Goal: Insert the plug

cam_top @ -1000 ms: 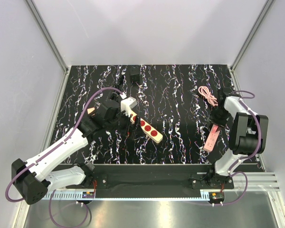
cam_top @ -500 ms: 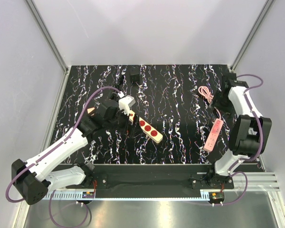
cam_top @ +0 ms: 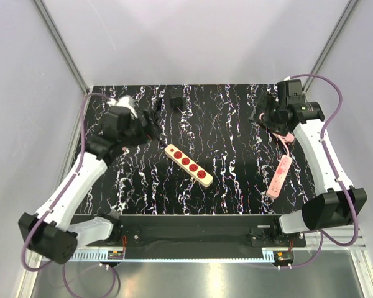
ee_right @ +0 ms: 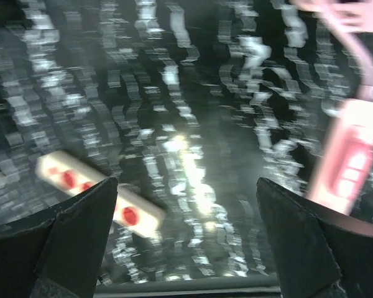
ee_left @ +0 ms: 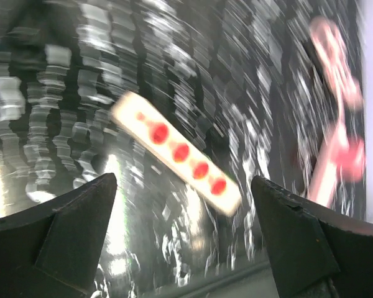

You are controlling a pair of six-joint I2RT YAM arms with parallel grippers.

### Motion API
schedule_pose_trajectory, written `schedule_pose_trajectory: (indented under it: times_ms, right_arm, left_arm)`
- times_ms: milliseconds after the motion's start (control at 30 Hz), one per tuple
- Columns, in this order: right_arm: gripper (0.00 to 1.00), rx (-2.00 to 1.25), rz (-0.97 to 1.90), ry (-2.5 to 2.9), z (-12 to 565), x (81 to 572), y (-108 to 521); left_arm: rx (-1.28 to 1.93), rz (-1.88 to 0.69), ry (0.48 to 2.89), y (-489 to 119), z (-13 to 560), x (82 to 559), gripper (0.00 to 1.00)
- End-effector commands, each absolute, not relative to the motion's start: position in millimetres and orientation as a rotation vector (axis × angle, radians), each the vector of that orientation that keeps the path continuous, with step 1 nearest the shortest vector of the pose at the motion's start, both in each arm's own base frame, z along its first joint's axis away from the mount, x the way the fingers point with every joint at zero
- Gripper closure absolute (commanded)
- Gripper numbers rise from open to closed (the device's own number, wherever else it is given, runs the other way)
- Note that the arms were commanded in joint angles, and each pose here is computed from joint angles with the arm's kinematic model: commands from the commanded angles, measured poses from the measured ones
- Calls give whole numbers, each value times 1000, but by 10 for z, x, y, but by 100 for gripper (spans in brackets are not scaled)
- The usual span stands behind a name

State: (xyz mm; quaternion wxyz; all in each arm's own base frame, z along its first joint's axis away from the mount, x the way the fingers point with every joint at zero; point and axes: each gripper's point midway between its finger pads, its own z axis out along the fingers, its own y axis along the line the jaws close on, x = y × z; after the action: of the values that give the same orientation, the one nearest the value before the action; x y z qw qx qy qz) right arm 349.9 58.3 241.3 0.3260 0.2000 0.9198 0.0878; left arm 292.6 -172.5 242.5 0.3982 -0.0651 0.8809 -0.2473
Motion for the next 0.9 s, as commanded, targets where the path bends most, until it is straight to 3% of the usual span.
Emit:
schedule_pose_trajectory:
  times_ms: [0, 100, 167, 233, 400, 733, 867]
  right_arm:
    - [0, 434, 595, 2302, 2752, 3576, 1108]
    - [0, 322, 639, 2270, 2835, 3579, 1343]
    - [0, 285, 642, 2274, 2825, 3562, 1399]
    - [0, 258, 641, 2283, 2755, 3532, 1411]
    - [0, 187, 606, 2325, 2570, 3558, 1406]
    - [0, 110, 589, 2335, 2528, 3621, 1422]
    - [1, 95, 584, 2336, 2514, 3628, 1422]
  left_arm:
    - [-691, -486, 2163, -972, 2363, 3337, 5]
    - [-896, -343, 2188, -343, 2017, 3652, 9]
    - [-865, -202, 2188, -57, 2002, 3824, 15]
    - [-793, 44, 2233, 350, 1856, 3955, 15]
    - [-610, 132, 2406, 387, 1414, 4153, 15]
    - [-576, 140, 2569, 359, 860, 4177, 20]
    - [-569, 147, 2602, 351, 748, 4131, 27]
